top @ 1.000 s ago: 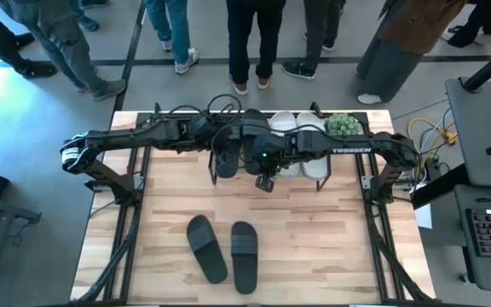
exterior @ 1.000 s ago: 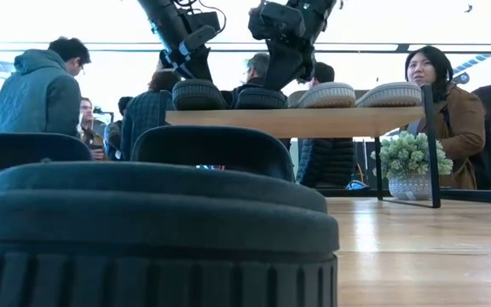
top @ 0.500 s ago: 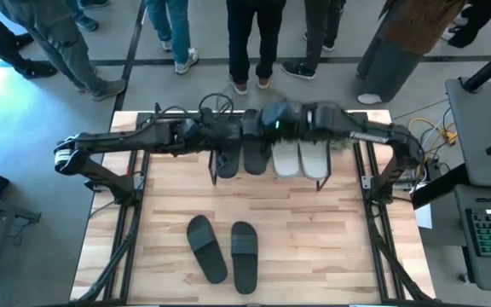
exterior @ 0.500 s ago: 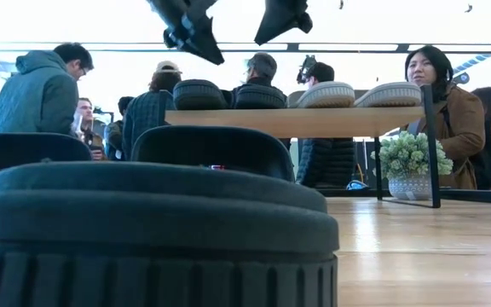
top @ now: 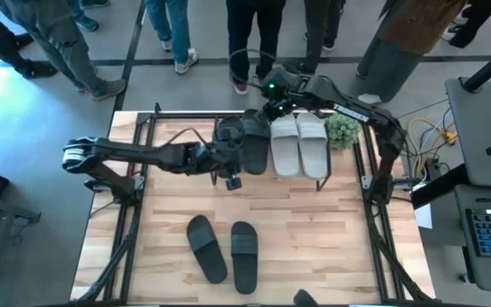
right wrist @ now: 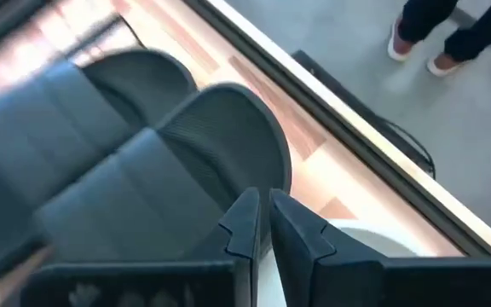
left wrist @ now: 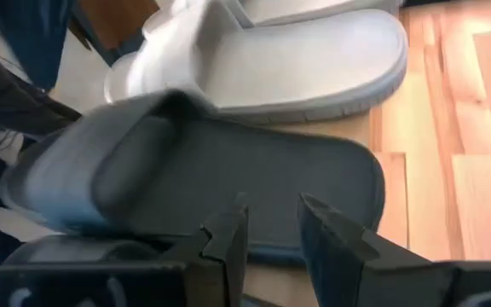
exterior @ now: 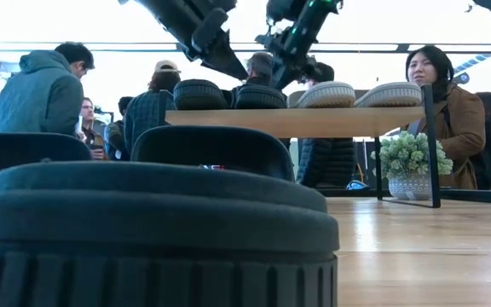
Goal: Pick and place slides into the shelf
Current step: Adjust the slides on the shelf
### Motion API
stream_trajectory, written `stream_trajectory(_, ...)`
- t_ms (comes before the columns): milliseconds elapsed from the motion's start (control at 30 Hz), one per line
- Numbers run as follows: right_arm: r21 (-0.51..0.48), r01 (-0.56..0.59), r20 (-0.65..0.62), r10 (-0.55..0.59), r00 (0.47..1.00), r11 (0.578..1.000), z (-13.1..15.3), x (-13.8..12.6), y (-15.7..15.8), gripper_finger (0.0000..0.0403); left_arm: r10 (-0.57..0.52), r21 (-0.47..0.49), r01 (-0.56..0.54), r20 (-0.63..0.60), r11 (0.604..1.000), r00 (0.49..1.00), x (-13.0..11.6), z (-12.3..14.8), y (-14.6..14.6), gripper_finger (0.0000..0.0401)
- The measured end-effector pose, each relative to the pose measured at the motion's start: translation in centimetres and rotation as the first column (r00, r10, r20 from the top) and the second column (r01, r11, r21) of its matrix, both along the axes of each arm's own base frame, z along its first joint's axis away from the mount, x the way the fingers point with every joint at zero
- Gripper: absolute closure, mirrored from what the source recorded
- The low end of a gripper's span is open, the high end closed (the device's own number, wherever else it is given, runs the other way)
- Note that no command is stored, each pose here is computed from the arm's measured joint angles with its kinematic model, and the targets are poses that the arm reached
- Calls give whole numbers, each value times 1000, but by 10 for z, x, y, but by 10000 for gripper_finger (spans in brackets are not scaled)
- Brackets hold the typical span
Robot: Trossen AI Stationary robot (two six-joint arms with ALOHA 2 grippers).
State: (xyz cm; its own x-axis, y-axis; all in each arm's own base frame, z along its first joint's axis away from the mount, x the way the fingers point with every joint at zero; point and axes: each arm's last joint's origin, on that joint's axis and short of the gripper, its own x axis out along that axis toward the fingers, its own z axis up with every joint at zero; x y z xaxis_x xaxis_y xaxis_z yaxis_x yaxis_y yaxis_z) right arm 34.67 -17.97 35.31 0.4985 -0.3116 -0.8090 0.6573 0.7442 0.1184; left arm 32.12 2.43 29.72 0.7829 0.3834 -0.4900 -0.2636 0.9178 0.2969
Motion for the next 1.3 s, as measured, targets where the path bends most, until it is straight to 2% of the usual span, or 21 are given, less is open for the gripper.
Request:
stream_trajectory(133, -4, -31, 2, 31, 1000, 1000, -7, 13, -6, 381, 13, -33, -13, 5, 999, 1000, 9, -7, -1, 312)
stream_trajectory(367, 68, -96, -33, 99, 995, 993, -31, 37, -9, 381, 34, -64, -33, 10, 997, 999, 10, -9, -1, 312)
stream_trajectory(733, 145, -144, -142, 165, 976, 979, -42, 34, 9, 381, 95, -24, -95, -20, 995, 995, 5, -8, 0, 312)
stream_trajectory(933, 125, -147, -161, 166, 973, 981, -42, 34, 14, 381, 133, 5, -133, -55, 991, 990, 2, -10, 2, 312)
stream_trajectory(1167, 53, -144, -107, 149, 983, 988, -15, 22, 21, 380, 182, 3, -183, -70, 983, 981, -4, -9, 3, 312)
stream_trajectory(1300, -8, -155, -6, 155, 988, 988, 7, 18, 25, 380, 190, -7, -191, -70, 981, 979, -4, -9, 4, 312)
